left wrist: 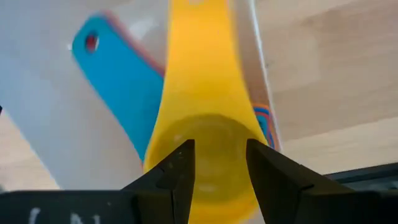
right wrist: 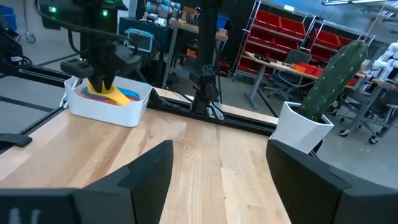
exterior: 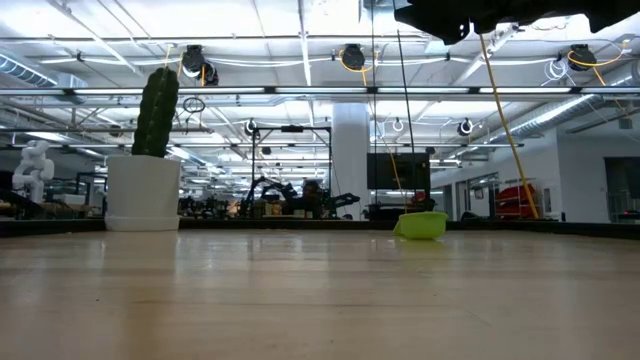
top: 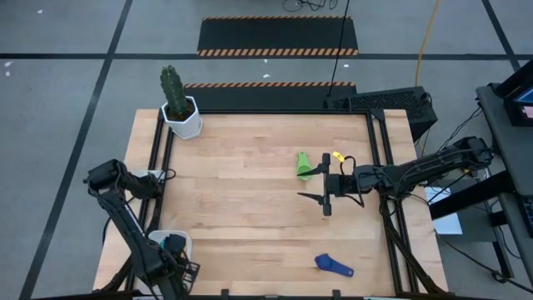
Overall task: Nest measuring cups in basket
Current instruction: Stack the yellow measuring cup on top of the light blue measuring cup into the white bin
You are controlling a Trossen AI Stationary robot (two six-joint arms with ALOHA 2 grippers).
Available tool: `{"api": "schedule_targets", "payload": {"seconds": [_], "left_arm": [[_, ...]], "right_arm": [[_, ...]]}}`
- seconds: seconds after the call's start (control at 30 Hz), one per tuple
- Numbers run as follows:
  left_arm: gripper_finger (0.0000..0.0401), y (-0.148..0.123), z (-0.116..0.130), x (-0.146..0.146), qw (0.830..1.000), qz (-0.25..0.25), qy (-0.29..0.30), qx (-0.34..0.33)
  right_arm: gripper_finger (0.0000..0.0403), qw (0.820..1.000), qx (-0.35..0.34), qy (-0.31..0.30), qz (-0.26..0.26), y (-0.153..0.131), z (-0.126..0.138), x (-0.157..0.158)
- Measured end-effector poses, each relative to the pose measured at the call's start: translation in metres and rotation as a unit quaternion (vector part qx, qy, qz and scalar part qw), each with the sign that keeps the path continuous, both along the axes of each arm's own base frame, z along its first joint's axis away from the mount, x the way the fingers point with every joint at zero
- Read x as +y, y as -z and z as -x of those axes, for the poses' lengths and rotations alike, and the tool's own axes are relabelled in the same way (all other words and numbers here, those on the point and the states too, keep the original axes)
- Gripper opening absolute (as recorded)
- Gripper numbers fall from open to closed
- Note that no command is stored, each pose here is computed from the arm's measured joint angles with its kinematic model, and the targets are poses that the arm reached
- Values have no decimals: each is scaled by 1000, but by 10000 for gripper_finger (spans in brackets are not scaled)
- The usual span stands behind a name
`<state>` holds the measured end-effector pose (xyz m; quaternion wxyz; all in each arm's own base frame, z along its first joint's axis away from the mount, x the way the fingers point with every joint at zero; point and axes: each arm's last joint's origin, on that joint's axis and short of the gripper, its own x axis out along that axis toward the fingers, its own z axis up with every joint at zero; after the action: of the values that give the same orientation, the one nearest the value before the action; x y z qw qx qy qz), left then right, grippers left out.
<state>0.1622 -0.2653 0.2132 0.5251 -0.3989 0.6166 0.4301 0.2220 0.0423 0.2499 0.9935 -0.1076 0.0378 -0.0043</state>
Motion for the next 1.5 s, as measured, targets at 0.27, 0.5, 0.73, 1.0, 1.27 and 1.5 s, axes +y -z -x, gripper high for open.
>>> {"api": "schedule_targets", "payload": {"seconds": [0.27, 0.5, 0.73, 1.0, 1.27, 1.5], "left_arm": [[147, -17, 1, 13, 1000, -2, -14, -14], [147, -17, -9, 20, 998, -32, 4, -59], [147, -15, -23, 37, 997, -55, 28, -47], [147, 1, -20, 49, 998, -65, 19, 1], [147, 4, -12, 47, 997, -72, 3, 23], [147, 9, -2, 46, 996, -74, -2, 54]], "right_arm": [[253, 1000, 2, 0, 1, 0, 0, 0], [253, 1000, 3, 1, -7, 1, 0, 0], [253, 1000, 4, 1, -12, 1, 0, 0], [253, 1000, 4, 1, -12, 1, 0, 0], [253, 1000, 15, 1, -10, 3, 0, 0], [253, 1000, 15, 1, -10, 3, 0, 0]]}}
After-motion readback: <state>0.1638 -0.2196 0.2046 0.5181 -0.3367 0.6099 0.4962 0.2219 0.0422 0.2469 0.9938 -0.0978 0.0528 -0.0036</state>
